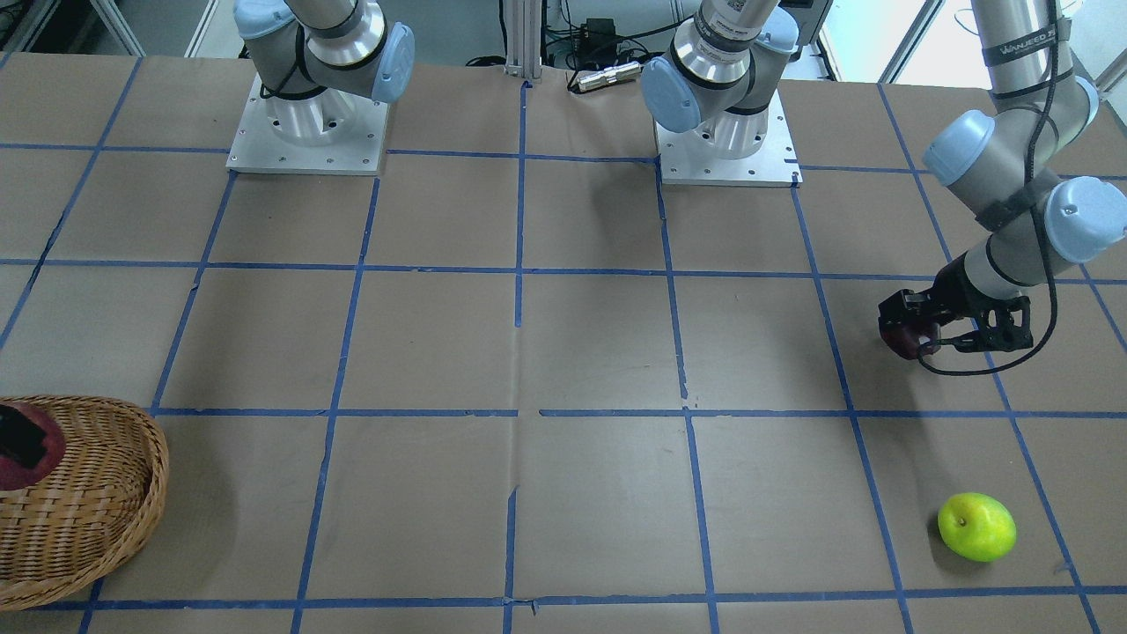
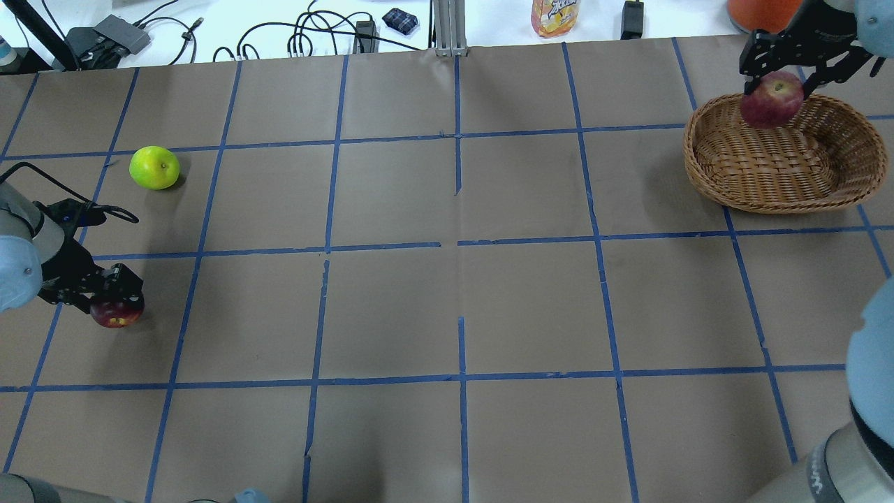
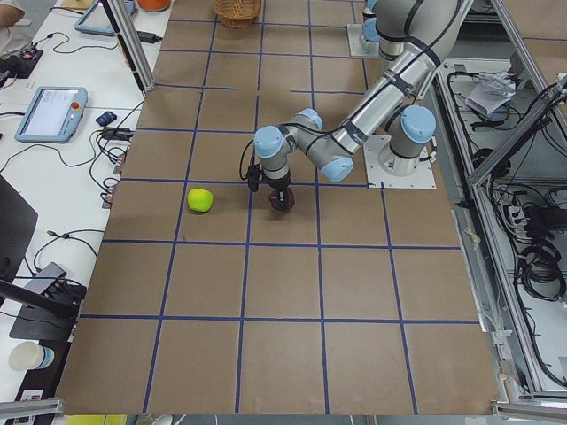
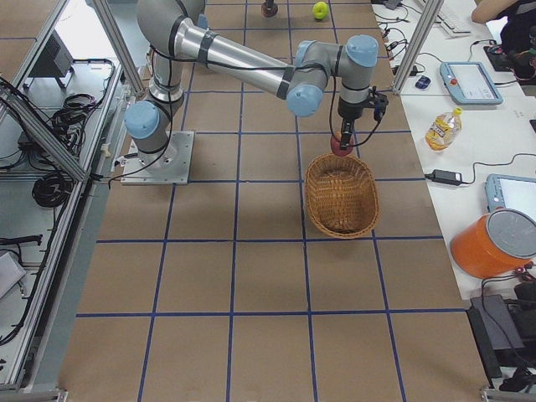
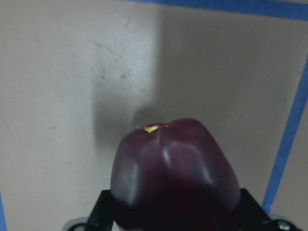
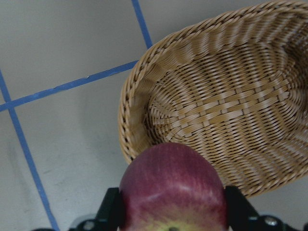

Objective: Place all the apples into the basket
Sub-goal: 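Drop the red apple into the basket with right while left lifts purple apple, then set the purple apple mid-table with left gripper while right withdraws from basket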

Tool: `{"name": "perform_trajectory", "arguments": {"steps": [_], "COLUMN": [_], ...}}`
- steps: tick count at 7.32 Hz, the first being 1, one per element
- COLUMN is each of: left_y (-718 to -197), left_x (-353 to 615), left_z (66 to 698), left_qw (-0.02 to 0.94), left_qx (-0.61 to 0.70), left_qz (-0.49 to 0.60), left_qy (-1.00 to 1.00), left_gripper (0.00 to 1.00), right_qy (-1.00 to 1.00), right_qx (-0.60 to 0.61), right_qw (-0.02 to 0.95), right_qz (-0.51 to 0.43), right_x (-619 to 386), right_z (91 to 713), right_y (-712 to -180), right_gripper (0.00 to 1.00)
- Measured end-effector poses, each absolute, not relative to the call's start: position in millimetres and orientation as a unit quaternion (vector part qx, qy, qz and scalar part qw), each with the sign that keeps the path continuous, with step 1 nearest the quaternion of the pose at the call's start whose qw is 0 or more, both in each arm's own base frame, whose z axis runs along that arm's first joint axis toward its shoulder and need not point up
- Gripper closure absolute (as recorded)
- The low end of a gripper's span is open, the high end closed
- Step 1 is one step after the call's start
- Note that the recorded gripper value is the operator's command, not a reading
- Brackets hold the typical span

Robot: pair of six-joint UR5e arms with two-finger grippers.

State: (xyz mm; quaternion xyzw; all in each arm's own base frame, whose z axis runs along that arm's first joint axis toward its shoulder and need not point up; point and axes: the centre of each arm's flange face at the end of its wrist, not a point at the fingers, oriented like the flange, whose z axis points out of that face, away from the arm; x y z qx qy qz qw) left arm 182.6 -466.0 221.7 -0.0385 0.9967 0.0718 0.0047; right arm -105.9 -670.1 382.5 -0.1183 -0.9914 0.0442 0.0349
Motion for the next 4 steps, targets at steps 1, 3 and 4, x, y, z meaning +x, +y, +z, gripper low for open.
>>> {"name": "perform_trajectory", "arguments": {"steps": [1, 3, 4], "left_y": [-476, -503, -508], "left_x": [144, 2, -85], "left_z": [235, 250, 258], "left_qw": [-0.005, -0.015, -0.016], "left_qx": [-0.052, -0.092, -0.115], "left_qz": [0.058, 0.031, 0.012], "left_qy": [0.997, 0.995, 0.993], "left_gripper": [0.75, 0.75, 0.75], "right_qy": [-0.992, -0.993, -0.994], "right_qx": [-0.114, -0.109, -0.107], "right_qw": [0.030, 0.028, 0.028], "right_qz": [0.032, 0.024, 0.023], "right_x": [-131, -161, -166], "right_z": [357, 301, 284], "right_y": [-684, -705, -710], "right_gripper": [1.00, 1.00, 1.00]}}
